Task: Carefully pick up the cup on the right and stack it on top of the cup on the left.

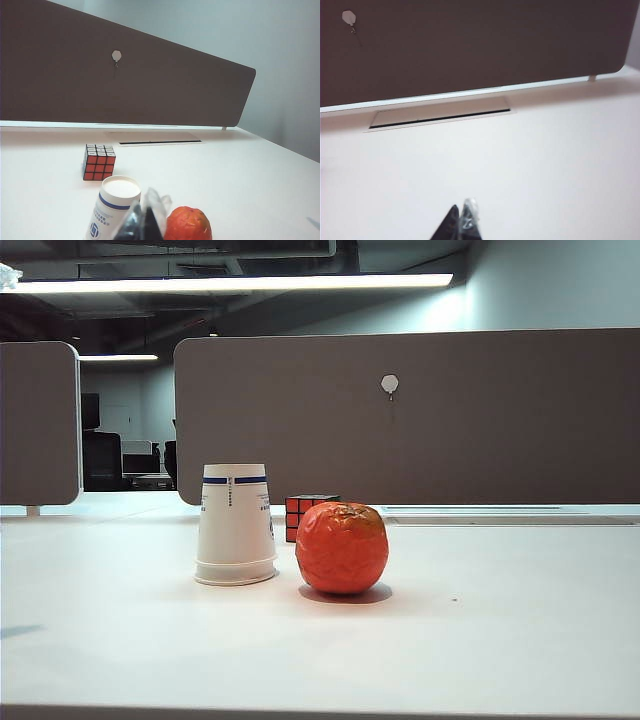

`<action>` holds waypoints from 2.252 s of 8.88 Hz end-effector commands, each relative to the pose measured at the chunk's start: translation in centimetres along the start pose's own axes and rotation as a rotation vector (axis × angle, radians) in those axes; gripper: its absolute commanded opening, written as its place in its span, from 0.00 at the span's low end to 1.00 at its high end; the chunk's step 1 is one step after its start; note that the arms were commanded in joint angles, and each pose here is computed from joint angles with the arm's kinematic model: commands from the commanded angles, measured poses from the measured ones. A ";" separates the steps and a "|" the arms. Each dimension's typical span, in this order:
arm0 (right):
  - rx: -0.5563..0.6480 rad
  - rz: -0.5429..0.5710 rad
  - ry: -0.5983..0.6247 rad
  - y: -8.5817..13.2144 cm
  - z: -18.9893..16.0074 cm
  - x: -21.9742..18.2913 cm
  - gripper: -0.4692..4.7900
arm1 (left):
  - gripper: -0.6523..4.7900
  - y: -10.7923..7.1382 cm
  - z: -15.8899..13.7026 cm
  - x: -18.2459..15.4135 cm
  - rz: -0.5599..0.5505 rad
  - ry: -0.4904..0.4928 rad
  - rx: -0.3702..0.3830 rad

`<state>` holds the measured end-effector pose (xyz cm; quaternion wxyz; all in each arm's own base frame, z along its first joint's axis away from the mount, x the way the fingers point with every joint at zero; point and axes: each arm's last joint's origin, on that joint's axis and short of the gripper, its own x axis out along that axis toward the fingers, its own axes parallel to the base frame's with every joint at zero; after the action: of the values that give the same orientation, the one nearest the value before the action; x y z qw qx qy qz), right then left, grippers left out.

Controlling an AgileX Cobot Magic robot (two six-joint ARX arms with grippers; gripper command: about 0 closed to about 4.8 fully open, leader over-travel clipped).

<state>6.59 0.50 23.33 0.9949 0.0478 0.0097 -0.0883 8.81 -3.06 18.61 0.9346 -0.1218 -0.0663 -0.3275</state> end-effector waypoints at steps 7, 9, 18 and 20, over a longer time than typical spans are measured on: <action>0.008 0.252 0.045 1.0 -2.0 0.8 0.09 | 0.12 -0.1 0.2 0.0 -0.010 -0.011 0.006; 0.002 0.294 0.072 1.1 -2.7 1.0 0.09 | 0.12 -0.1 0.2 0.0 -0.010 -0.011 0.006; -0.018 0.525 0.124 2.0 -6.9 2.2 0.09 | 0.12 -0.1 0.1 0.0 -0.034 -0.003 0.007; -0.019 0.551 0.133 2.0 -7.2 2.2 0.09 | 0.12 -0.1 0.1 0.0 -0.034 -0.003 0.007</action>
<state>9.02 2.76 16.08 0.9803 0.0455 0.0747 0.1773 8.77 -3.11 18.61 0.9309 -0.1199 -0.0644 -0.3390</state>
